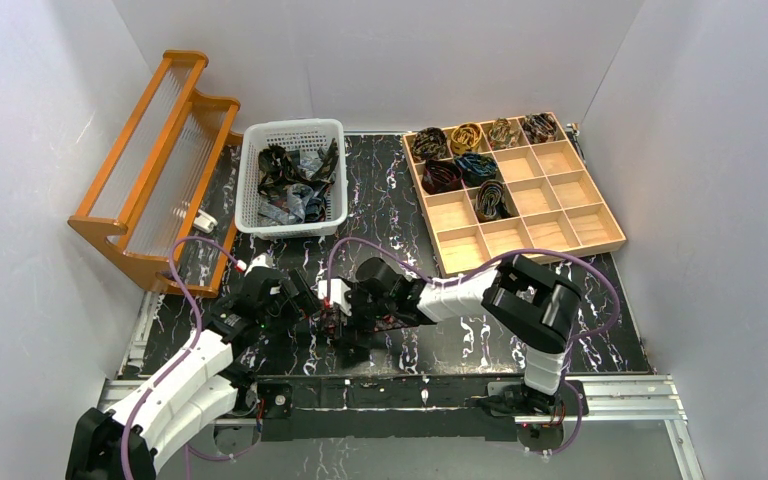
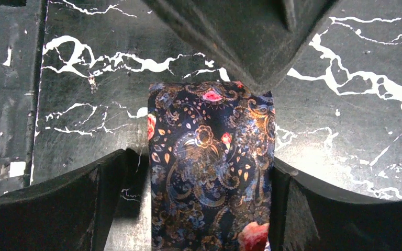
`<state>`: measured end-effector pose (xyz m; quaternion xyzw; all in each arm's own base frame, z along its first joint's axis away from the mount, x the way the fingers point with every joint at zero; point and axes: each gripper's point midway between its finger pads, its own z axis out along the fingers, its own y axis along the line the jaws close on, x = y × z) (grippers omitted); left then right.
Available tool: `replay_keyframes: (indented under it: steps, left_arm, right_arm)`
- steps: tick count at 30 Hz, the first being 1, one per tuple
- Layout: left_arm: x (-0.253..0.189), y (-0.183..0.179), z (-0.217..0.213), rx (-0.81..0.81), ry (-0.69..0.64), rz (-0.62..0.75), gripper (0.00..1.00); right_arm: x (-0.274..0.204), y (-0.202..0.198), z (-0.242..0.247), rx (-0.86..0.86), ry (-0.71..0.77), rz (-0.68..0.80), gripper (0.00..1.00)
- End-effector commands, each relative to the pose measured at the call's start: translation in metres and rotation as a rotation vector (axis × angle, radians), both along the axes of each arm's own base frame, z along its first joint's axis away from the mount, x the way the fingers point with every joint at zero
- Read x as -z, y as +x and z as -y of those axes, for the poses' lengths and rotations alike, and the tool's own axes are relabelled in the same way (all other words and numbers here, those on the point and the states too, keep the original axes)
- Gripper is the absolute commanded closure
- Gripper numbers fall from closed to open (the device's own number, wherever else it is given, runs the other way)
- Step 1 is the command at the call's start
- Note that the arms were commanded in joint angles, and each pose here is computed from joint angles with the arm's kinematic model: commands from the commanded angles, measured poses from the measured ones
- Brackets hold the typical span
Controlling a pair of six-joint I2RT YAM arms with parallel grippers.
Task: Roll the ties
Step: Roll the tie at the center of the board.
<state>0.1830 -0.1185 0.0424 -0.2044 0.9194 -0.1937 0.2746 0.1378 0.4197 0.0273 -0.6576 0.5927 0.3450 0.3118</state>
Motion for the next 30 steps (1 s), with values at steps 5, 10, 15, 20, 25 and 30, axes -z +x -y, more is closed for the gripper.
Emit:
replay_keyframes:
  steps: [5,10,15,20,25,30]
  left_arm:
    - [-0.003,-0.001,-0.006,-0.015,0.019,0.005,0.02]
    - [-0.003,0.0,-0.005,-0.014,0.016,0.003,0.02]
    - [-0.004,0.0,-0.004,-0.009,0.013,0.003,0.02]
    - [-0.006,0.0,-0.002,-0.001,0.006,0.012,0.02]
    - [-0.013,0.002,-0.003,0.0,0.009,0.031,0.02]
    - [-0.02,0.006,-0.004,-0.02,-0.004,0.067,0.02]
  right_arm:
    - [0.02,0.018,0.01,0.064,-0.057,0.154,0.27]
    - [0.009,0.021,0.009,0.101,-0.025,0.185,0.38]
    - [-0.011,0.015,0.002,0.093,0.038,0.157,0.33]
    - [-0.056,0.02,-0.006,0.164,0.141,0.138,0.01]
    - [-0.106,0.035,0.009,0.416,0.227,0.03,0.01]
    - [-0.092,0.035,0.044,0.733,0.116,-0.34,0.01]
